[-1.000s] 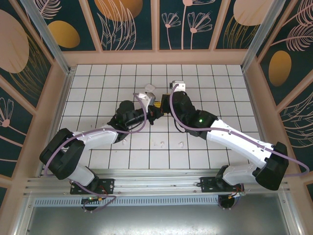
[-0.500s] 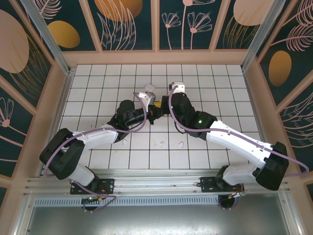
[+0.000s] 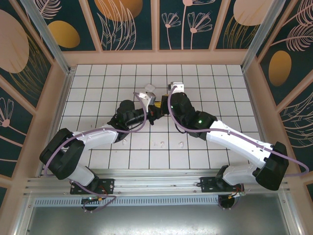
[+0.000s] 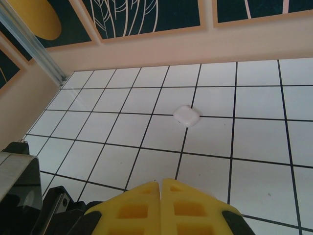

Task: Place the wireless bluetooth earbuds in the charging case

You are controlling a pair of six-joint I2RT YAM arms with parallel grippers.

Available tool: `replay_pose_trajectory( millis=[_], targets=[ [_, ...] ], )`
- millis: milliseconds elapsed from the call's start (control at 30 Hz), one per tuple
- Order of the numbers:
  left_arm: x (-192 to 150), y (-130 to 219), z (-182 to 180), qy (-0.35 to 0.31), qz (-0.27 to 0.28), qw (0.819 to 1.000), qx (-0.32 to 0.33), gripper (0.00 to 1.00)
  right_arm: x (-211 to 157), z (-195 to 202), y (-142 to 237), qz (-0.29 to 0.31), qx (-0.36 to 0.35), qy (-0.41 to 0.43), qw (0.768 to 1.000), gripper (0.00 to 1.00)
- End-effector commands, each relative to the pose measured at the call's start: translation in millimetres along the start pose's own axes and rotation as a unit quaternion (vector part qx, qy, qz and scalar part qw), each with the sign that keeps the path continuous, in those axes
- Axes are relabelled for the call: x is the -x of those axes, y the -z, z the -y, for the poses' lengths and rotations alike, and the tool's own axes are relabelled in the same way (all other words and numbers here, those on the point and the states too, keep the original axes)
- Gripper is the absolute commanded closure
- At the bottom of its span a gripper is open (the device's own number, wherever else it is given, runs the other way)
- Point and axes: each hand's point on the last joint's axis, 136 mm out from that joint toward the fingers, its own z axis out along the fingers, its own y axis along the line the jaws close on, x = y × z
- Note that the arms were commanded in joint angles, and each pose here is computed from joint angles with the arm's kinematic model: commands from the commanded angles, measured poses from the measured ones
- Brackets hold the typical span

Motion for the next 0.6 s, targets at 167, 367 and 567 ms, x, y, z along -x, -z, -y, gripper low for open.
replay_pose_trajectory(
  millis=[167, 367, 567],
  targets=[
    [32.2, 1.3, 18.5, -0.016, 0.041, 0.999, -0.029, 1.00, 8.6, -3.4, 1.6, 0.012, 0.004, 0.003, 1.000, 0.96],
    [35.2, 1.9, 19.2, -0.015, 0.045, 0.998, -0.031, 1.00, -2.8, 3.2, 2.6, 0.001, -0.001, 0.001, 1.000, 0.96],
    [36.5, 2.9, 21.4, -0.014, 0.047, 0.998, -0.033, 1.00, -5.9, 6.2, 3.2, 0.000, -0.005, 0.008, 1.000, 0.96]
  ],
)
